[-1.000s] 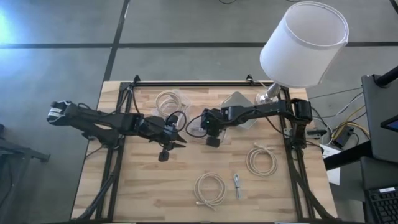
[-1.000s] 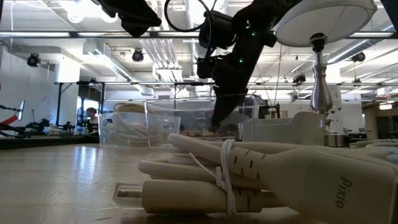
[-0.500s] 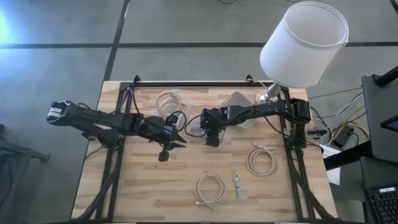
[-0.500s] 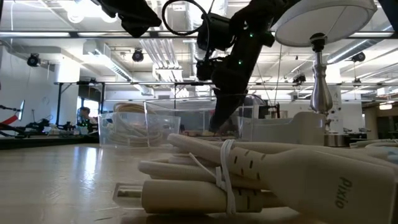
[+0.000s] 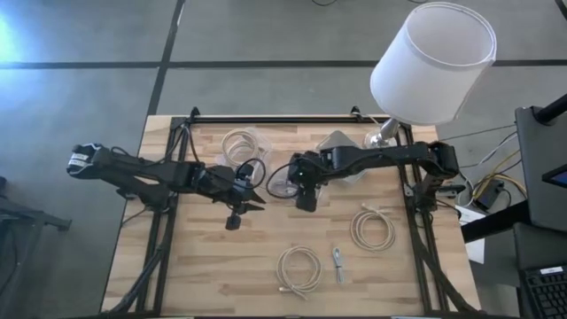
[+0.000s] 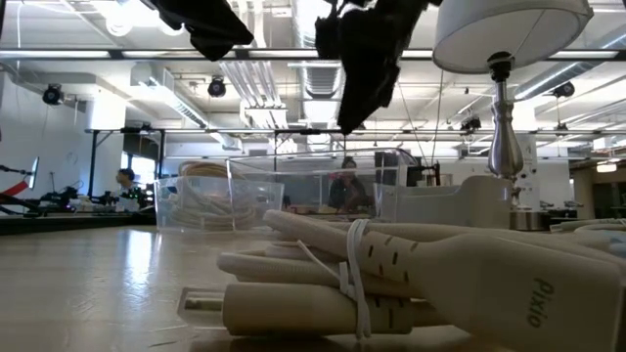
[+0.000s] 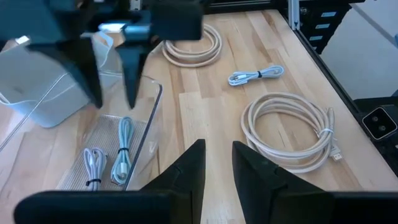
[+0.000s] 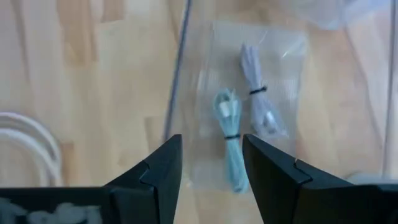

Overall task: Pick & Place USB Port
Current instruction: Put the white USB cable into the transparent bin

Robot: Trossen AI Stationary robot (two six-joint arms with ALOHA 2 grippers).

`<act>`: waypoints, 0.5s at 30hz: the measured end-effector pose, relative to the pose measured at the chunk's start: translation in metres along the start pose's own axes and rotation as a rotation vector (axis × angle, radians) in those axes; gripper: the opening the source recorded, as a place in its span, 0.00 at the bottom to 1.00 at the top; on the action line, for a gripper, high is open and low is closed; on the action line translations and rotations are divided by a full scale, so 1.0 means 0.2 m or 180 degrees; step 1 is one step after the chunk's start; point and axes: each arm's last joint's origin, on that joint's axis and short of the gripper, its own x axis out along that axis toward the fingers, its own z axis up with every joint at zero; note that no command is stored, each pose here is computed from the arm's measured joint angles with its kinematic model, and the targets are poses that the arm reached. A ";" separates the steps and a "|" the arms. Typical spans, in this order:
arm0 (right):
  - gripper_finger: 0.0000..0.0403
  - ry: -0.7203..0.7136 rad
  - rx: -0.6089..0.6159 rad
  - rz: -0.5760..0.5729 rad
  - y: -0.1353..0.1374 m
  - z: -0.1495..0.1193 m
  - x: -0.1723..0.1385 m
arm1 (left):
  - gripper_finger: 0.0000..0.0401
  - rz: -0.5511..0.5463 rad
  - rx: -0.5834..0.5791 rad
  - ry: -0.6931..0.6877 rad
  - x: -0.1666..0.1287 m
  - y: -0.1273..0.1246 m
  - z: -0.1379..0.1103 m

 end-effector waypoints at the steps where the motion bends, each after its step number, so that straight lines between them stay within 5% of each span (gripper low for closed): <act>1: 0.40 0.0035 0.0005 0.0013 0.02 -0.01 -0.01 | 0.20 0.0000 0.0000 0.0004 0.00 0.00 0.00; 10: 0.40 0.0465 0.0294 0.0117 0.31 -0.16 -0.05 | 0.20 -0.0001 -0.0004 0.0035 0.01 0.00 -0.02; 15: 0.42 0.0777 0.0885 0.0013 0.47 -0.30 -0.04 | 0.20 0.0000 0.0047 0.0034 0.01 0.00 -0.02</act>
